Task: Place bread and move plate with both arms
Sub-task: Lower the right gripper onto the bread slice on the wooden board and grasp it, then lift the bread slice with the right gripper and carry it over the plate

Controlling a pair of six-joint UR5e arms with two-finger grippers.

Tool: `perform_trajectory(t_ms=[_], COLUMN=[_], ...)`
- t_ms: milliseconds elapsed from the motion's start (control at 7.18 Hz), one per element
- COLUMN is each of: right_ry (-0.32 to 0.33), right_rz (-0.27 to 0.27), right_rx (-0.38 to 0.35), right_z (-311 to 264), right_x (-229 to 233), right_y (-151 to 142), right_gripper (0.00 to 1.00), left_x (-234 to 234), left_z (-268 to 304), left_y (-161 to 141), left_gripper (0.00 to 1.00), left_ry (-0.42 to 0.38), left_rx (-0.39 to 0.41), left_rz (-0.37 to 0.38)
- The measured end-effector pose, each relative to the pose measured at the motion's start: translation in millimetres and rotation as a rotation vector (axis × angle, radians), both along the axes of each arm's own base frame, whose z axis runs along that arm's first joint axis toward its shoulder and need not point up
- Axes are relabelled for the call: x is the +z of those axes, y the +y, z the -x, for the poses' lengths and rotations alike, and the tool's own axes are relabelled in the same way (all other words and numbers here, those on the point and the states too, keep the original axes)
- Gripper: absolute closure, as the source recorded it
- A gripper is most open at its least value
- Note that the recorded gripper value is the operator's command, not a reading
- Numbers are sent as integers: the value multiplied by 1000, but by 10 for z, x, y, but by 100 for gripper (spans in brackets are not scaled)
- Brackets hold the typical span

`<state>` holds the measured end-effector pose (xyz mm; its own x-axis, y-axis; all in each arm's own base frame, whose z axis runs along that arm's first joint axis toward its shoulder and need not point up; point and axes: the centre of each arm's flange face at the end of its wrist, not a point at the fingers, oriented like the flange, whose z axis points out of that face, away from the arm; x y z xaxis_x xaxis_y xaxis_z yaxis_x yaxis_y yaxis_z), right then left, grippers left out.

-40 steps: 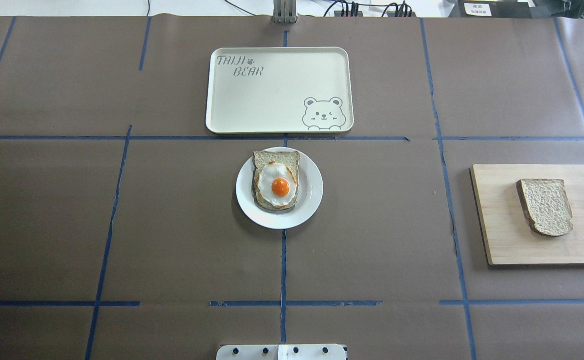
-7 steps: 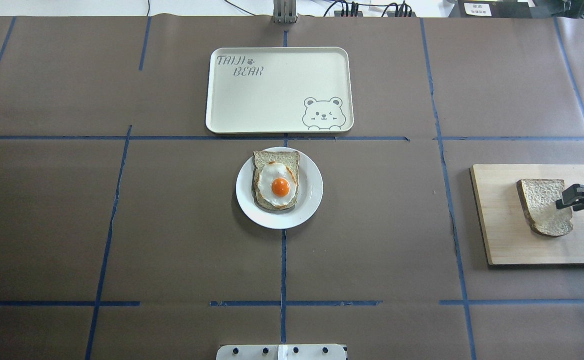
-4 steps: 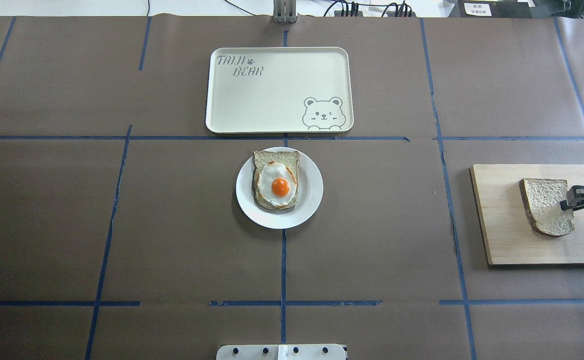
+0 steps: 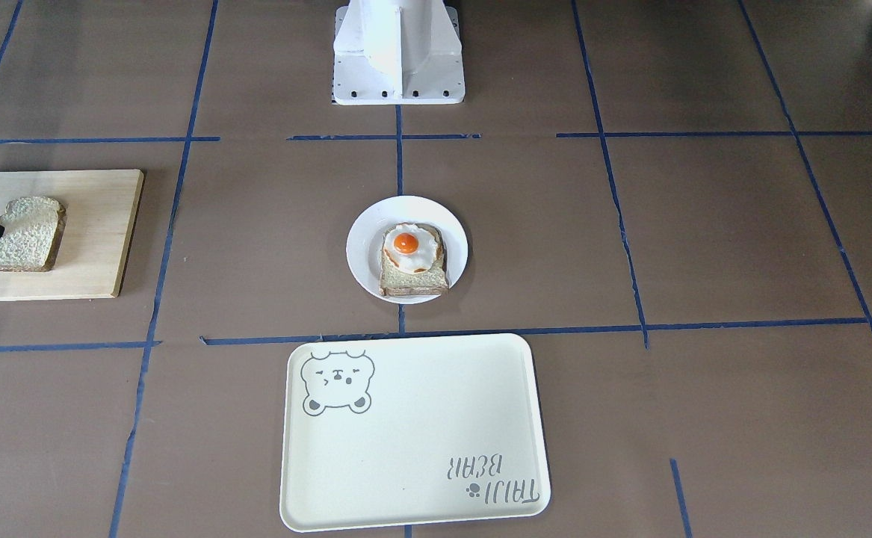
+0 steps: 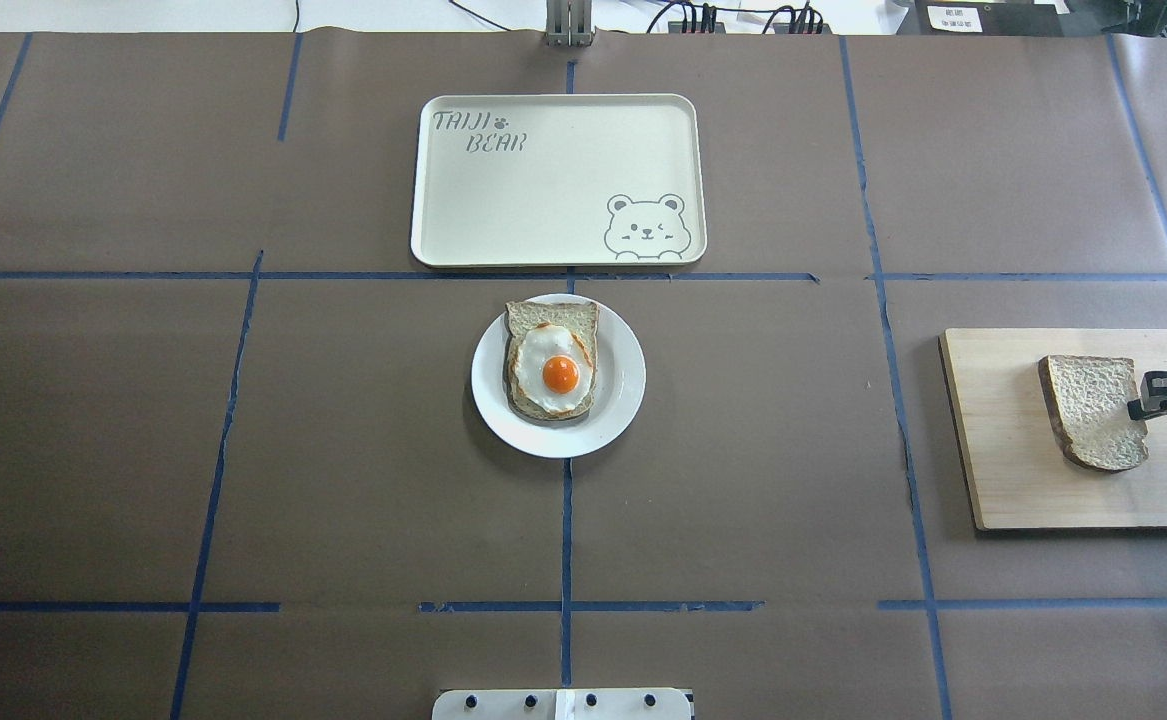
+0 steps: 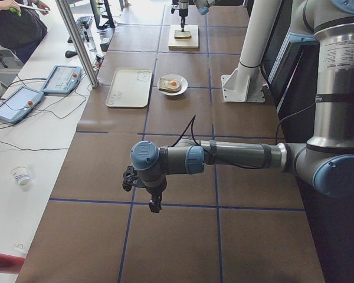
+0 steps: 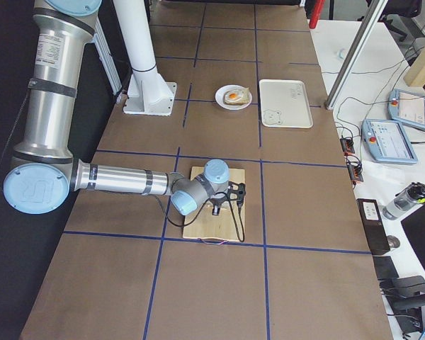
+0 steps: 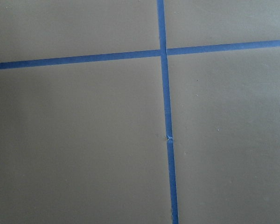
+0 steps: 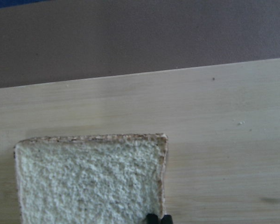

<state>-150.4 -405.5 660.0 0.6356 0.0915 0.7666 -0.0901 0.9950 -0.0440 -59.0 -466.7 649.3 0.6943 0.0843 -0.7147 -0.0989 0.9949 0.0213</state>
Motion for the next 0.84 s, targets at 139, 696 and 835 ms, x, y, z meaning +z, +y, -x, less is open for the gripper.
perform_trajectory(t_ms=[139, 696, 835], right_ry=[-16, -234, -283], right_rz=[-17, -79, -89], right_rx=[-2, 26, 42], right_z=[0, -357, -360], right_x=[-96, -1044, -1379], right_y=[-19, -390, -545], right_gripper=[100, 100, 100], left_x=[-6, -12, -12], left_z=[0, 0, 0], left_y=[0, -2, -2], left_gripper=[0, 0, 0], left_ry=[0, 0, 0], left_rx=[-1, 0, 0], left_rz=[0, -2, -2])
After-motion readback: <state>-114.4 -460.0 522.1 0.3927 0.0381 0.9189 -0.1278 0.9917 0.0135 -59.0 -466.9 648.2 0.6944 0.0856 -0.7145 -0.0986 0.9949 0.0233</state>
